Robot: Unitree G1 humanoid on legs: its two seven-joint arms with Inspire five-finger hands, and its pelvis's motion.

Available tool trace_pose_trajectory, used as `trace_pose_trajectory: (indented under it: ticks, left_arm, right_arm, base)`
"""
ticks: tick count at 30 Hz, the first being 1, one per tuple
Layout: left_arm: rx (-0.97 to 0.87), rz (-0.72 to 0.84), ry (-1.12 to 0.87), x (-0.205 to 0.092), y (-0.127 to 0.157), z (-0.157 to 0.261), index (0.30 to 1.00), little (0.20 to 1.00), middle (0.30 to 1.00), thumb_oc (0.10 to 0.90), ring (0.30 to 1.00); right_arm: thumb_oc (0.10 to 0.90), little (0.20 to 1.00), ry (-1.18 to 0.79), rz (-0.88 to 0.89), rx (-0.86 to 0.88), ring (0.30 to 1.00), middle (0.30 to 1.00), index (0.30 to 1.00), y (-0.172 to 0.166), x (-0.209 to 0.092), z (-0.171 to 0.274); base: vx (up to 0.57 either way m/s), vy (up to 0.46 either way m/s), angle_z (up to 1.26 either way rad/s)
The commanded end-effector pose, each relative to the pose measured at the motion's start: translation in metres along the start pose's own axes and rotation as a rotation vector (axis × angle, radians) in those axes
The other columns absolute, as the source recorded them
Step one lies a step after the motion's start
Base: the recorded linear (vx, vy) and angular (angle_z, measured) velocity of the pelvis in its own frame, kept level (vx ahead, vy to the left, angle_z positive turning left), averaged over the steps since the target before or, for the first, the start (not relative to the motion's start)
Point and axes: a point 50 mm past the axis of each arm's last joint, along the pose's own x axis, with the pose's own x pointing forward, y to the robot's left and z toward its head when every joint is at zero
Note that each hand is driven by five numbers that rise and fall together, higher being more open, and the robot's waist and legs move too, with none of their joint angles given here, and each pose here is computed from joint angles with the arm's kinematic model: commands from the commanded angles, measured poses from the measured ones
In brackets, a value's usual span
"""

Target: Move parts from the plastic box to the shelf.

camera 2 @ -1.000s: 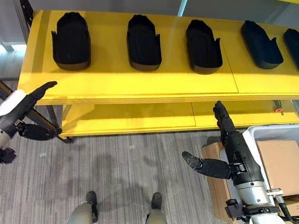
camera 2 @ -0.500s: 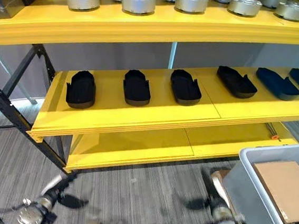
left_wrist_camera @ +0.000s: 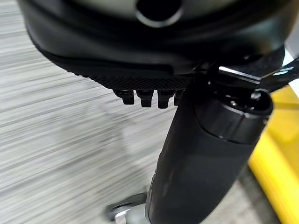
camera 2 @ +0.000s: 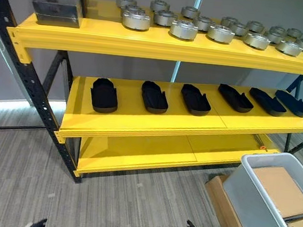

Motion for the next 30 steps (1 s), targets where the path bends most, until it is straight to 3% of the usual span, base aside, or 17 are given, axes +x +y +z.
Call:
trace_pose_trajectory:
  ticks: [1,23,28,30]
  left_arm:
    - [-0.603,-0.545,-1.296,-0.151,0.016,0.18,1.0,1.0,1.0,0.9,1.0]
    - [-0.58,-0.442,-1.269,-0.14,0.009,0.18,1.0,1.0,1.0,0.9,1.0]
    - [-0.595,-0.487,-1.201,-0.131,0.0,0.179,1.0,1.0,1.0,0.9,1.0]
    - [-0.557,-0.535,-1.163,-0.126,-0.009,0.19,1.0,1.0,1.0,0.9,1.0]
  right_arm:
    - [0.9,1.0,-1.362,0.053,-0.009,1.0,1.0,1.0,-0.067,-0.163,0.2]
    - [0.9,1.0,-1.285,0.171,0.045,1.0,1.0,1.0,-0.038,-0.14,0.201]
    - [0.9,1.0,-1.162,0.187,0.079,1.0,1.0,1.0,-0.032,-0.118,0.188]
    - [0.9,1.0,-1.044,0.219,0.226,1.0,1.0,1.0,-0.024,-0.094,0.176]
  base:
    - [0.0,0.196,0.03]
    - [0.01,0.043,-0.01]
    - [-0.01,-0.009,-0.02]
    - [-0.19,0.002,-0.13]
